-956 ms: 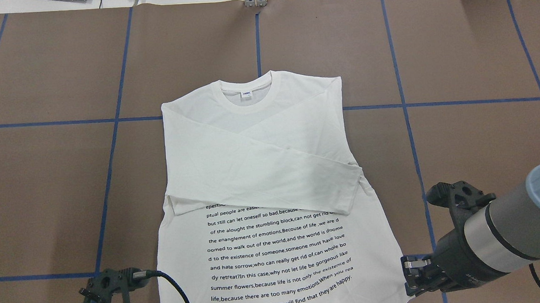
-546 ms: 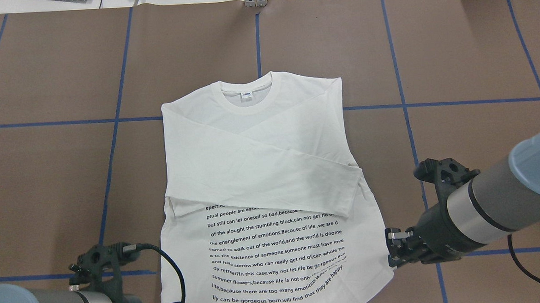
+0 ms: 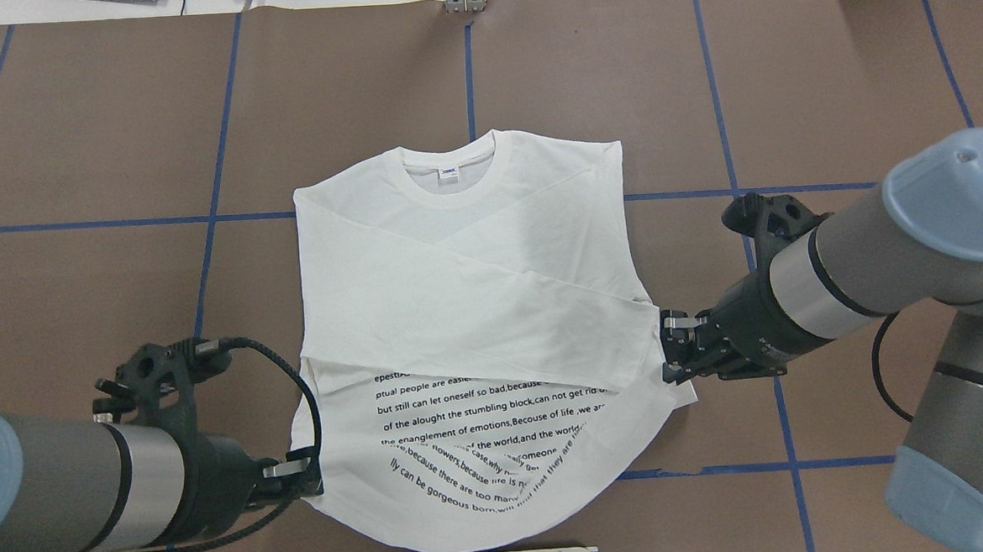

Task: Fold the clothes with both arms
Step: 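Lift the hem with both grippers and carry it over toward the collar, then lower the hem onto the collar and open both grippers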

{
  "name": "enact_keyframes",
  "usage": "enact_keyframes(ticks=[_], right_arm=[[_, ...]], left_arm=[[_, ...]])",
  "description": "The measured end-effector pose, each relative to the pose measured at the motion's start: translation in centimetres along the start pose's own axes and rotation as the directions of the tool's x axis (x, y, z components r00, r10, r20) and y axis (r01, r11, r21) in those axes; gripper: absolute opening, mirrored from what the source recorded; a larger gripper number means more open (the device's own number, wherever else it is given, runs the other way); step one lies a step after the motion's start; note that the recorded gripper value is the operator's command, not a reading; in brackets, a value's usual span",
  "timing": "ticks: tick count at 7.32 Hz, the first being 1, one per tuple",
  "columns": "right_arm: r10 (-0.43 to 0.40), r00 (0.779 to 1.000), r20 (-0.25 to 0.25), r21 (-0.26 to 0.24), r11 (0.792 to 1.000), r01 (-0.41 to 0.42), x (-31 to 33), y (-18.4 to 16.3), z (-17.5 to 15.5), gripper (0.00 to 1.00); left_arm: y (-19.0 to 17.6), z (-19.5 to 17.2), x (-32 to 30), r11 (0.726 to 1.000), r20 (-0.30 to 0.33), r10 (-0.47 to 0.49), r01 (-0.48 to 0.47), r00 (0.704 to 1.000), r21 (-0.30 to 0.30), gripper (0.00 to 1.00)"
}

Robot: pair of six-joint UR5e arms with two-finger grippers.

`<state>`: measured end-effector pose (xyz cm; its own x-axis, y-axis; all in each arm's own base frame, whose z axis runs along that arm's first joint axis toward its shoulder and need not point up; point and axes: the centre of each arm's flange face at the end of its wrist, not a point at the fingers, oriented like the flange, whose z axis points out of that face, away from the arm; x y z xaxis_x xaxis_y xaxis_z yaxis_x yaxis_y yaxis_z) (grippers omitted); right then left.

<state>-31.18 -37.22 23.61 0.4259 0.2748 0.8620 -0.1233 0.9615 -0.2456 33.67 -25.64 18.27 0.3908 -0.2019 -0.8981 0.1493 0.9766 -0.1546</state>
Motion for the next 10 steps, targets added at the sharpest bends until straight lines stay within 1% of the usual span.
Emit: enact_keyframes(ticks=[1, 2, 3, 4, 6, 7, 10], right_arm=[[0.013, 1.0, 0.011, 0.052, 0.999, -0.013, -0.4, -2.9, -1.1, 0.0], [0.018, 1.0, 0.018, 0.095, 0.995, -0.02, -1.1, -5.5, -1.9, 0.0], [0.015, 1.0, 0.018, 0.128, 0.992, -0.017, -1.9, -8.0, -2.4, 0.0], [0.018, 1.0, 0.014, 0.149, 0.989, -0.02, -2.7, -10.1, -2.4, 0.0], [0.035, 0.999, -0.003, 0.168, 0.985, -0.034, -5.0, -13.8, -1.2, 0.0], [0.049, 0.999, -0.018, 0.172, 0.984, -0.045, -6.2, -15.6, -0.1, 0.0], [0.075, 0.996, -0.052, 0.185, 0.981, -0.064, -7.5, -21.8, 4.1, 0.0]], left_arm=[[-2.3, -0.3, 0.0, 0.999, 0.002, -0.01, 0.01, 1.0, 0.034, 0.0], [-4.9, 0.1, 0.3, 0.997, 0.012, -0.019, 0.018, 1.0, 0.069, 0.0], [-7.9, 0.6, 0.6, 0.995, 0.026, -0.029, 0.026, 0.999, 0.093, 0.0], [-10.9, 1.1, 0.8, 0.992, 0.039, -0.045, 0.04, 0.998, 0.116, 0.0], [-16.3, 1.9, 1.0, 0.984, 0.068, -0.06, 0.048, 0.996, 0.17, 0.0], [-18.7, 3.1, 0.9, 0.982, 0.08, -0.054, 0.038, 0.995, 0.187, 0.0], [-26.0, 9.4, -2.4, 0.973, 0.063, -0.049, 0.034, 0.997, 0.226, 0.0]])
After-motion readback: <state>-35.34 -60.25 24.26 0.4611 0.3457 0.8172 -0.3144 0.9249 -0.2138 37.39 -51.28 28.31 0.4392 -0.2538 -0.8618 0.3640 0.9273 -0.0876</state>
